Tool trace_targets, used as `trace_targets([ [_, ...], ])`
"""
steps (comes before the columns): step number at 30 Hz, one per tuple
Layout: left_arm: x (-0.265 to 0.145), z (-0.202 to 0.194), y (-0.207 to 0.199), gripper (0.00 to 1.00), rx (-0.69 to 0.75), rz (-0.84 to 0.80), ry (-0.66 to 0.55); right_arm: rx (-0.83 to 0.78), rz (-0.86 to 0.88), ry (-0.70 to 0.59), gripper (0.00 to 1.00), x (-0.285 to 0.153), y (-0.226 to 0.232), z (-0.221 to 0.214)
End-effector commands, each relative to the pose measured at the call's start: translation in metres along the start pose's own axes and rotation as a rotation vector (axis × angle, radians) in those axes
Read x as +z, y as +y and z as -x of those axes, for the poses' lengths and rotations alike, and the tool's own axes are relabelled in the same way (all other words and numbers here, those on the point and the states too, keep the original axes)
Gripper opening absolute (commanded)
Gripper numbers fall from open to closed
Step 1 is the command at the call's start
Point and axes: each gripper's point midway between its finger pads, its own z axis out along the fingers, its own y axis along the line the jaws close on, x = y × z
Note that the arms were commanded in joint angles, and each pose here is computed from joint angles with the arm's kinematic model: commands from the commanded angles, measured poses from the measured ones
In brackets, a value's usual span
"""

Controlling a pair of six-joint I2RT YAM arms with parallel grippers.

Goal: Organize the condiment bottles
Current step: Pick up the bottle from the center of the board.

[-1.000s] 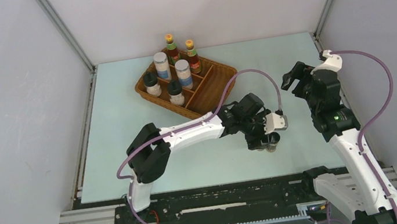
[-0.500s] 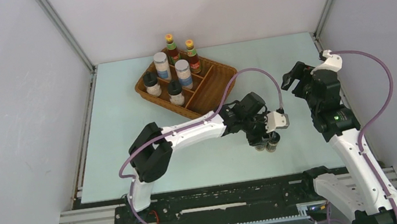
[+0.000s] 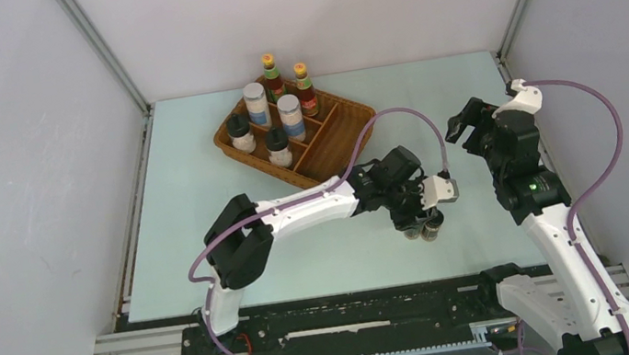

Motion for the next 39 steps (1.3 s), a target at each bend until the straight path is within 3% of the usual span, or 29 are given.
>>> trace_targets([
  [1, -0.005, 0.022, 0.011, 0.02, -0.012, 0.053, -0.03, 0.021, 0.014, -0.044, 0.89, 0.0, 0.003, 0.011],
  [17, -0.016, 0.018, 0.013, 0.0, -0.091, 0.086, 0.021, 0.026, 0.022, -0.042, 0.89, -0.001, 0.005, 0.011],
  [39, -0.076, 0.02, 0.028, 0.0, -0.075, 0.261, 0.065, 0.019, 0.035, -0.037, 0.89, -0.003, 0.009, 0.009],
])
